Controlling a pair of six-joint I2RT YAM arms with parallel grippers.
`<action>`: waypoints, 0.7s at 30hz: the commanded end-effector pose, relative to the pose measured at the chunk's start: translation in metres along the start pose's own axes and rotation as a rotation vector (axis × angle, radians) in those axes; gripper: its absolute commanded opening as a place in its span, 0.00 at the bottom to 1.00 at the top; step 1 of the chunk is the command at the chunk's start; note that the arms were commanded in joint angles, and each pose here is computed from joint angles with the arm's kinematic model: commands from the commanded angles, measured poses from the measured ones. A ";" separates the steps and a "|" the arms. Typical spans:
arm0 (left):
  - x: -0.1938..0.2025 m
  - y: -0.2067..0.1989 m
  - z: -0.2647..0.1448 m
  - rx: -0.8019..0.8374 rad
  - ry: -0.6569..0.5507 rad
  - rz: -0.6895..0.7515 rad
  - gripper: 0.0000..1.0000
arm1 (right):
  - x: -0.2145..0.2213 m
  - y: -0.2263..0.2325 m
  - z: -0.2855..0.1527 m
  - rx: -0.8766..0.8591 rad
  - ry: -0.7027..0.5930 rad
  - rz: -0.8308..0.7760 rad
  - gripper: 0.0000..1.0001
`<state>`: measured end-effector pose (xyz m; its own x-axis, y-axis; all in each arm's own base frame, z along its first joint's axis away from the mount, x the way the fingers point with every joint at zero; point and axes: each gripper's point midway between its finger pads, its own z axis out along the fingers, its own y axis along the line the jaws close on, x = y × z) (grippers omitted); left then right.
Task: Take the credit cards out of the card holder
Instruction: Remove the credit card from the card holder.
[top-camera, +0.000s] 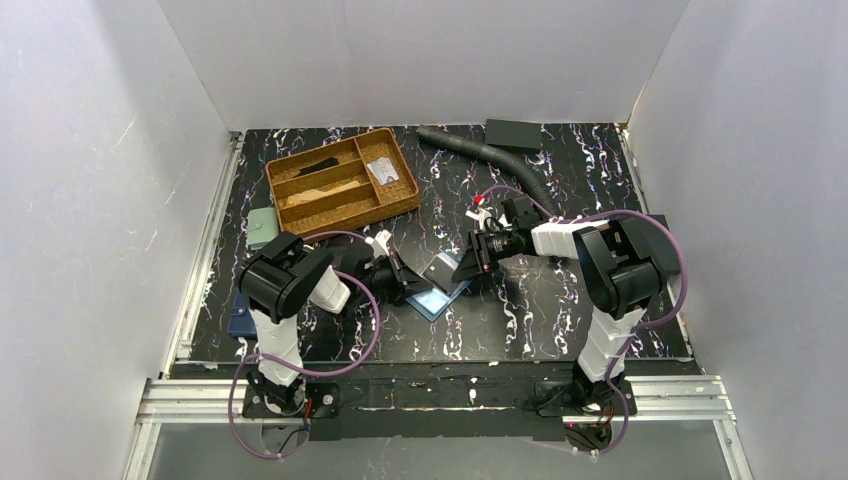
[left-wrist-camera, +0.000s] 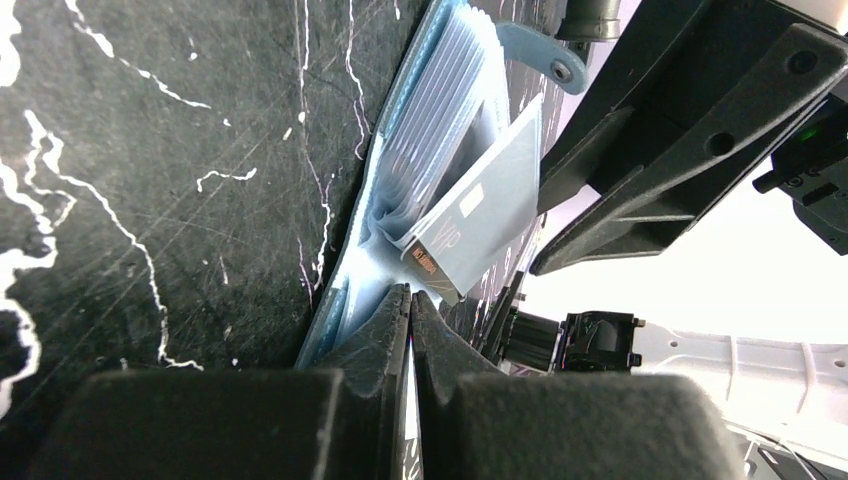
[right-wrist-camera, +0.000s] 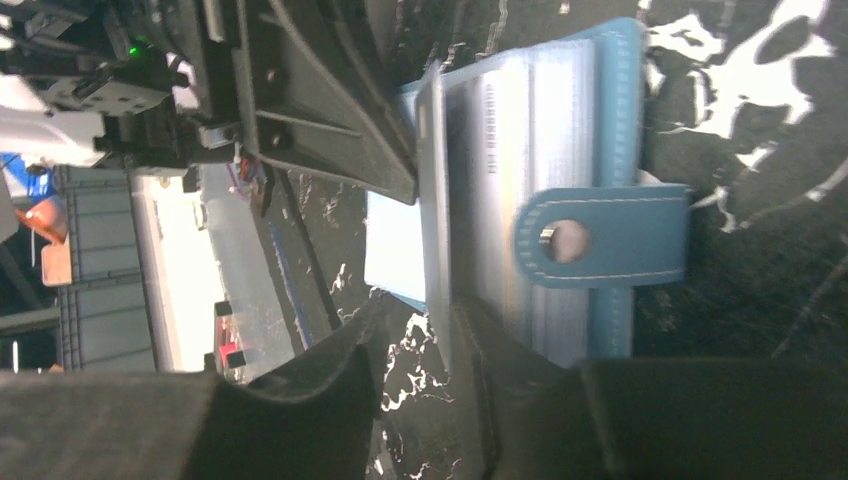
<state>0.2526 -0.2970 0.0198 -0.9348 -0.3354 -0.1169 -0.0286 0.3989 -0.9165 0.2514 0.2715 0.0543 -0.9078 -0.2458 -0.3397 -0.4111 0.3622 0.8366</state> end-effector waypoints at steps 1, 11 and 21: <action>0.005 -0.001 -0.007 -0.004 0.020 0.018 0.00 | -0.005 -0.014 -0.002 0.070 -0.007 -0.027 0.29; -0.002 -0.013 -0.005 0.077 -0.027 -0.050 0.31 | -0.009 -0.003 -0.001 0.006 -0.039 0.013 0.01; -0.011 -0.018 0.002 0.129 -0.058 -0.095 0.37 | -0.010 0.016 -0.001 -0.095 -0.053 0.087 0.01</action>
<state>0.2577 -0.3026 0.0332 -0.9184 -0.3941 -0.0366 -0.0759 0.2662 -0.9609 0.2516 0.2722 0.0526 -0.9436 -0.1838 -0.2754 -0.3261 0.3711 0.8695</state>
